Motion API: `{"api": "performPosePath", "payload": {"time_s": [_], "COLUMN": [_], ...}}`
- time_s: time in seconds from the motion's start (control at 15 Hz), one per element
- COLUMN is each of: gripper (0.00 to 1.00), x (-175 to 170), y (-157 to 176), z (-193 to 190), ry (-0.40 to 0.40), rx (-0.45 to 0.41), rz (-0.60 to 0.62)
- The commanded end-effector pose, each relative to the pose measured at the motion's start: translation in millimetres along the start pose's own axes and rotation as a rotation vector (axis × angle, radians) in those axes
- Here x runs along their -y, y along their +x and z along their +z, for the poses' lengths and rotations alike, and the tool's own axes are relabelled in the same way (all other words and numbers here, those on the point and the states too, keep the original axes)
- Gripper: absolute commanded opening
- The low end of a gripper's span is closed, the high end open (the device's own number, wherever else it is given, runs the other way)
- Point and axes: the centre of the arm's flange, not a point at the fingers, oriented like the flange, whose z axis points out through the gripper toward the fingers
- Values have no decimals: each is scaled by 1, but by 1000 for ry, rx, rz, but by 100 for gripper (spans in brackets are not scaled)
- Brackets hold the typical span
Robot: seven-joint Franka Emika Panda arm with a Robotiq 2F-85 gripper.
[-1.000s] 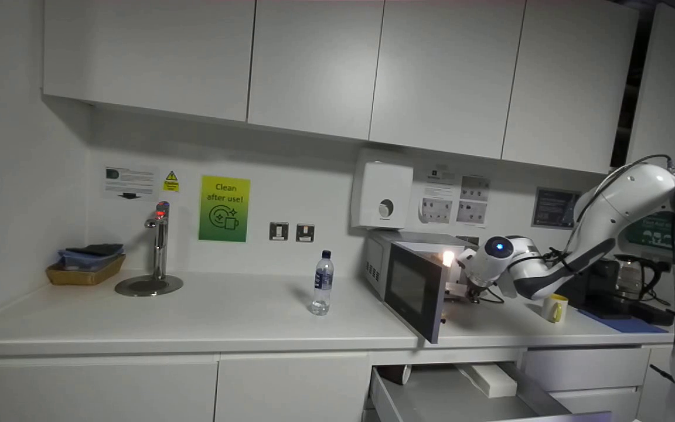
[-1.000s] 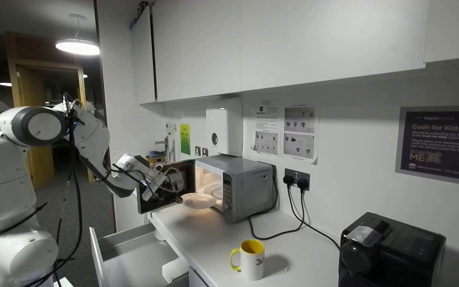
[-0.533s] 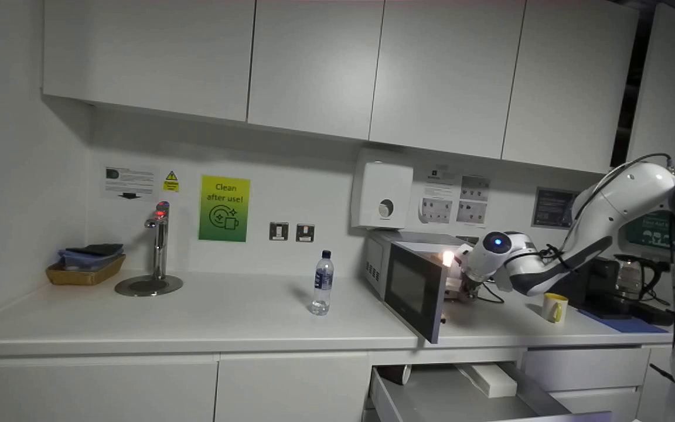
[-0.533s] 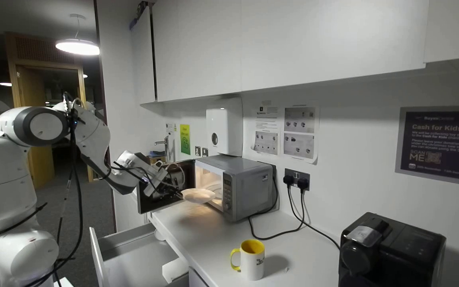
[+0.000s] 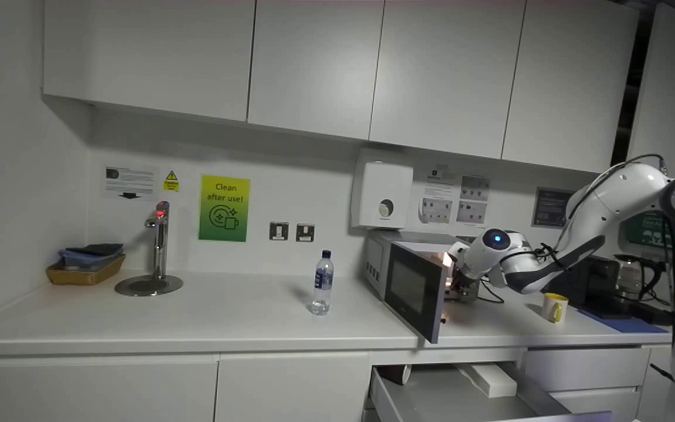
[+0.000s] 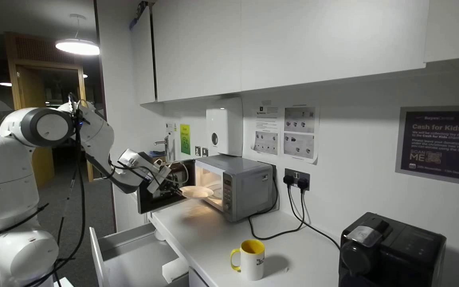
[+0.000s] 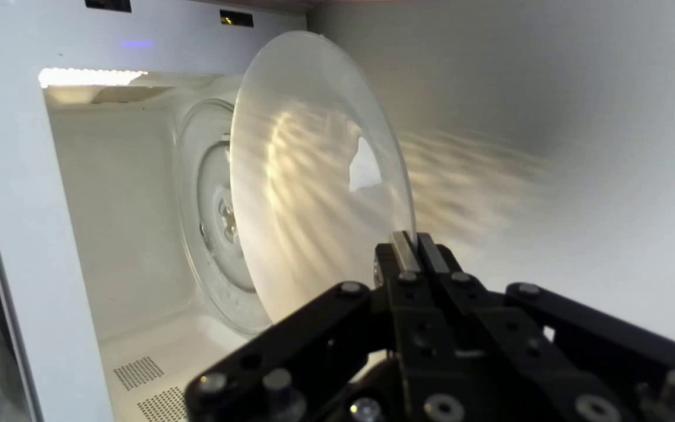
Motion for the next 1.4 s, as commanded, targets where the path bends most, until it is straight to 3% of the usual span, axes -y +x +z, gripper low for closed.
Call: {"api": "performPosePath", "payload": {"time_s": [0.0,0.73,0.8,1.33], "gripper": [1,1,4,4], "x": [-21,-43,-28,-33], "y": [-3,-28,-26,-27], "z": [4,25,17,23], "ry": [-10,-98,-55,-63], "rx": [-46,-87,-53,-54], "rz": [-64,-134,-132,-141]}}
